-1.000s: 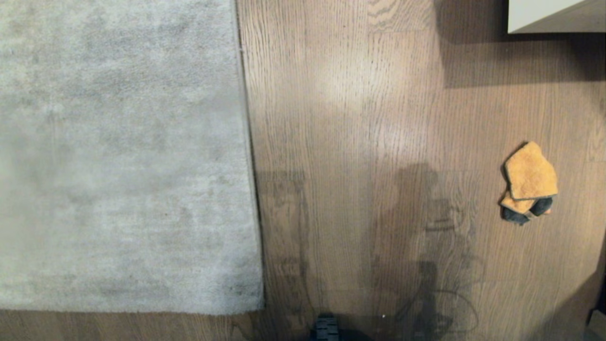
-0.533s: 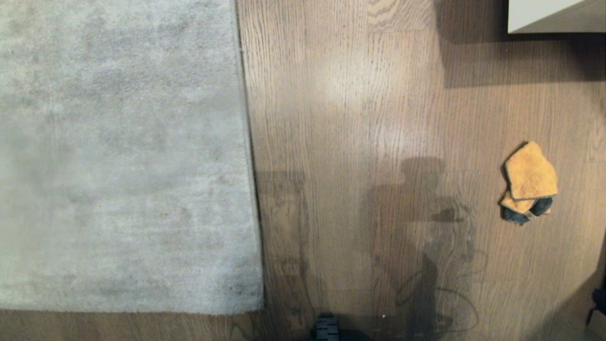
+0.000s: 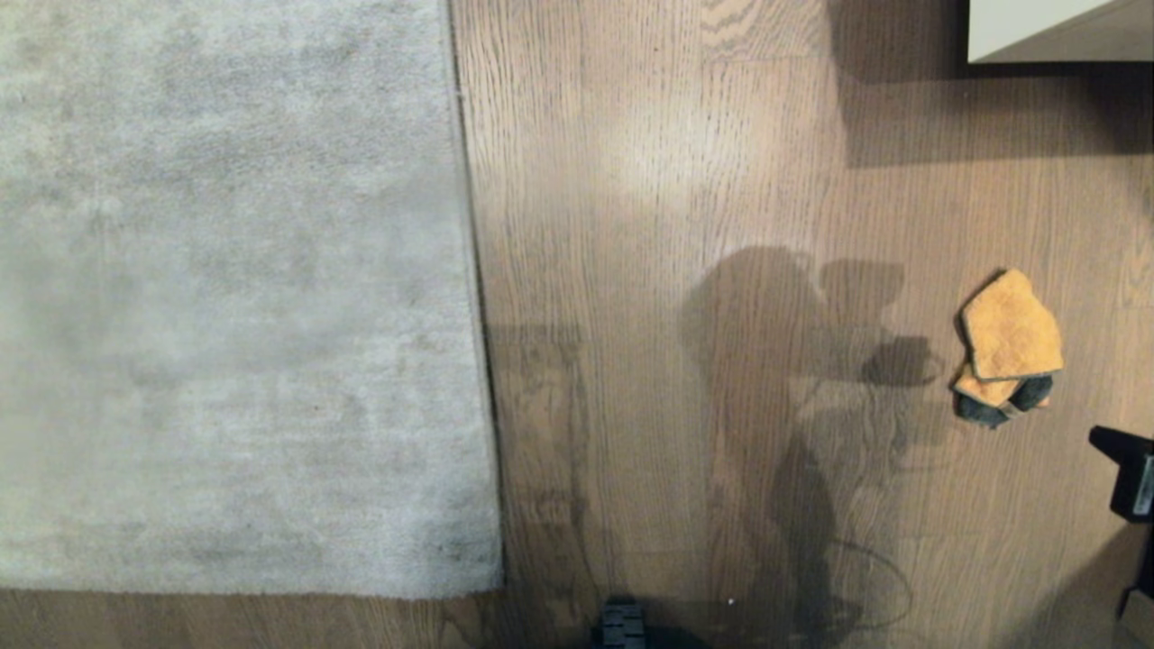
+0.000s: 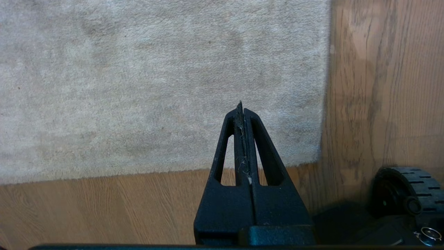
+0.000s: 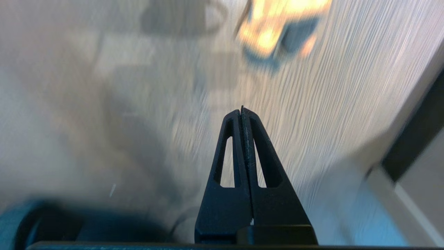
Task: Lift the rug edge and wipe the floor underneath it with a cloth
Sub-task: Pick up the rag
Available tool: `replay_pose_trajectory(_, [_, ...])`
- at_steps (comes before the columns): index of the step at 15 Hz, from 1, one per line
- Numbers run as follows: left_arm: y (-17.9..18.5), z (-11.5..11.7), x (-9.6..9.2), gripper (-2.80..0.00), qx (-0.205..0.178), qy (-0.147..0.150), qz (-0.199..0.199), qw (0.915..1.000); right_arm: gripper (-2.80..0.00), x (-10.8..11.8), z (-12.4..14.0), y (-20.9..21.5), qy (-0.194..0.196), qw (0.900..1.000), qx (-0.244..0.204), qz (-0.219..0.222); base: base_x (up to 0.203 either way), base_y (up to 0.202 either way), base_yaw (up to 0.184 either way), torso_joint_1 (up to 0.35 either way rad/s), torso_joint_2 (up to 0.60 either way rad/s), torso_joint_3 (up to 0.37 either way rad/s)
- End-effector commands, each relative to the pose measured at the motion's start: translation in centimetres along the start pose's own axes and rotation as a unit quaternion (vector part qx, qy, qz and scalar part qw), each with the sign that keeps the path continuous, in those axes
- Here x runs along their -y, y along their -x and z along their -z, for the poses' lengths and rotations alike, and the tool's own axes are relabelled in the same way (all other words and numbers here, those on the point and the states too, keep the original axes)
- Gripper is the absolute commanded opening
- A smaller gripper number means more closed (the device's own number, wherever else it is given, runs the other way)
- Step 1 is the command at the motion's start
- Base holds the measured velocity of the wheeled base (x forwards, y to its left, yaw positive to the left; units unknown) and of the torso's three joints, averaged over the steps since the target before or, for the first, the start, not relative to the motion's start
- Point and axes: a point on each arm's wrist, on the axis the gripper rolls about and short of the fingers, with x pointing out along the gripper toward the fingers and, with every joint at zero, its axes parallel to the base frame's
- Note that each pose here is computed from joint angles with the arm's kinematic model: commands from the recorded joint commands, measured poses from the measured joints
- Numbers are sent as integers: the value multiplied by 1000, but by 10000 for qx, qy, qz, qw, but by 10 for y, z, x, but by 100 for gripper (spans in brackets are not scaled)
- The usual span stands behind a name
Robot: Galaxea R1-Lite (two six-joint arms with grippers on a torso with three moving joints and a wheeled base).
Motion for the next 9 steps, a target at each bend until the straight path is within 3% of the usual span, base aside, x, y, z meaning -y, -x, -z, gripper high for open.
replay_pose_trajectory(1, [0, 0, 0, -280, -2, -2, -2, 10000, -280, 7, -5, -41, -22, 9999, -143, 86, 0, 0, 0, 0, 0, 0])
replay_pose_trajectory(2, [0, 0, 0, -280, 1, -2, -2, 10000, 0, 8, -10, -46, -19, 9999, -83, 106, 0, 0, 0, 0, 0, 0])
replay_pose_trajectory(4, [0, 0, 0, -280, 1, -2, -2, 10000, 0, 11, -19, -54, 11, 9999, 17, 161, 0, 0, 0, 0, 0, 0])
replay_pose_trajectory(7, [0, 0, 0, -280, 1, -2, -2, 10000, 0, 23, -25, -61, 411, 9984, 41, 376, 0, 0, 0, 0, 0, 0])
replay_pose_trajectory(9, [0, 0, 0, -280, 4, -2, -2, 10000, 0, 28, -26, -69, 407, 9983, 13, 423, 0, 0, 0, 0, 0, 0])
